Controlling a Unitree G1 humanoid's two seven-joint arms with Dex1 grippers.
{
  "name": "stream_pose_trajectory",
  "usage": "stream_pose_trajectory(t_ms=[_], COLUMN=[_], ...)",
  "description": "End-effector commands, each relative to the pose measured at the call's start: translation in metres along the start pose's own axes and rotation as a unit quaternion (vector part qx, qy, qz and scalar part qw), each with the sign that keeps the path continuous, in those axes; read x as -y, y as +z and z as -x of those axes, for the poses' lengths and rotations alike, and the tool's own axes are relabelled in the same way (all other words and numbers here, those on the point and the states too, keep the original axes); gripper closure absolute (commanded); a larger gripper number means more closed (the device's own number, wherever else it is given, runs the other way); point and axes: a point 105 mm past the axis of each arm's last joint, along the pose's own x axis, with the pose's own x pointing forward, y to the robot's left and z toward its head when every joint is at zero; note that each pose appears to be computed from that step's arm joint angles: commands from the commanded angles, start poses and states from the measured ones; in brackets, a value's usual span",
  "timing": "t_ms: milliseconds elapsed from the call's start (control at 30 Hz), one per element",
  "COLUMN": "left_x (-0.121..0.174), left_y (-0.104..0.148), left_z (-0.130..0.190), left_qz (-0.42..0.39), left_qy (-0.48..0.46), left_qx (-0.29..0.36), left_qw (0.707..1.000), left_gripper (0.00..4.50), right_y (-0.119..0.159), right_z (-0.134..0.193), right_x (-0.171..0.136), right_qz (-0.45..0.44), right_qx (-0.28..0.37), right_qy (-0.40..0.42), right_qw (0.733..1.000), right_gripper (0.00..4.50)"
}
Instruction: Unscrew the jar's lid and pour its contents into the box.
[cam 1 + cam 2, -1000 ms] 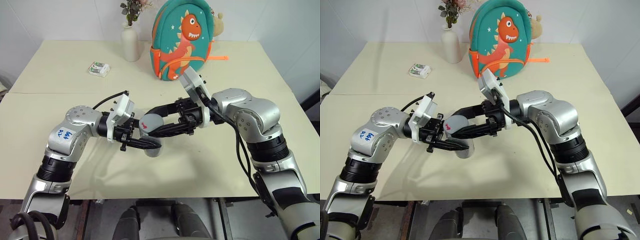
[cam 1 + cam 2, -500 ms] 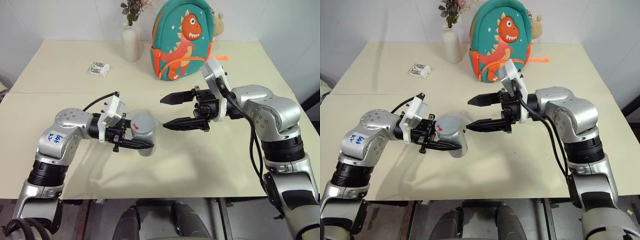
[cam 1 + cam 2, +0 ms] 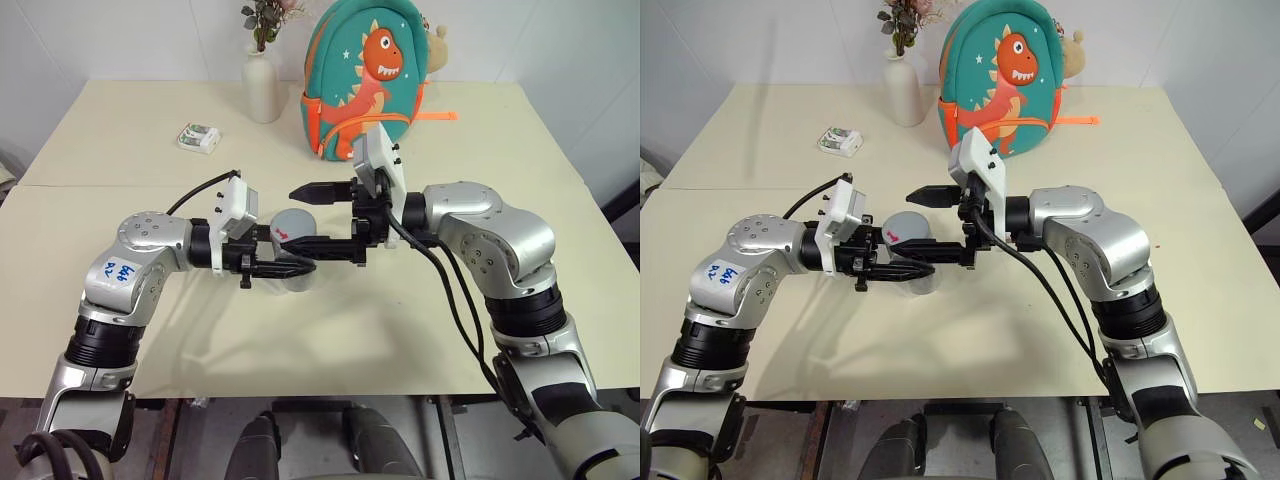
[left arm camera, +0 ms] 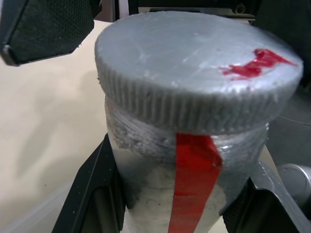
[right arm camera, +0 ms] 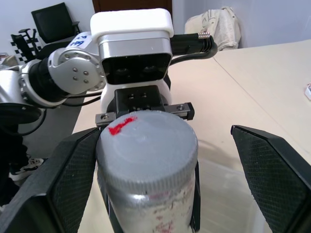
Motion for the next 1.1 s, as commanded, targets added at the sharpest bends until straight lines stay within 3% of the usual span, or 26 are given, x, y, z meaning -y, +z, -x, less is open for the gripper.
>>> stream_pose_trajectory(t_ms=[33,233,567,767,867,1100], left_x=[0.005,0.007,0.007,0.005,0.005,0.003], left_y=[0.011,0.009,0.007,0.004,0.003,0.003], left_z=[-0.004,-0.003,0.002,0.005,0.008,0.009], left_qz=[-0.025,-0.019,-0.015,-0.014,-0.013,-0.013], left_qy=[-0.013,-0.012,-0.006,0.001,0.005,0.006], left_qx=[0.006,0.011,0.013,0.009,0.006,0.003], left_qw=[1.000,1.000,1.000,1.000,1.000,1.000], left_gripper=[2.51,2.51,2.51,2.51,2.51,2.51], right_y=[0.013,0.007,-0.007,-0.005,-0.002,0.012], right_z=[-0.003,0.007,0.052,0.074,0.079,0.054], right_x=[0.002,0.017,0.043,0.035,0.017,0.005], right_qz=[0.016,0.005,-0.023,-0.036,-0.037,-0.020], right_qx=[0.013,0.005,-0.019,-0.011,-0.006,0.022], right_qy=[-0.010,-0.044,-0.103,-0.095,-0.049,-0.009], right_qw=[1.000,0.999,0.994,0.995,0.998,1.000], right_gripper=[0.02,0.02,0.02,0.02,0.02,0.02])
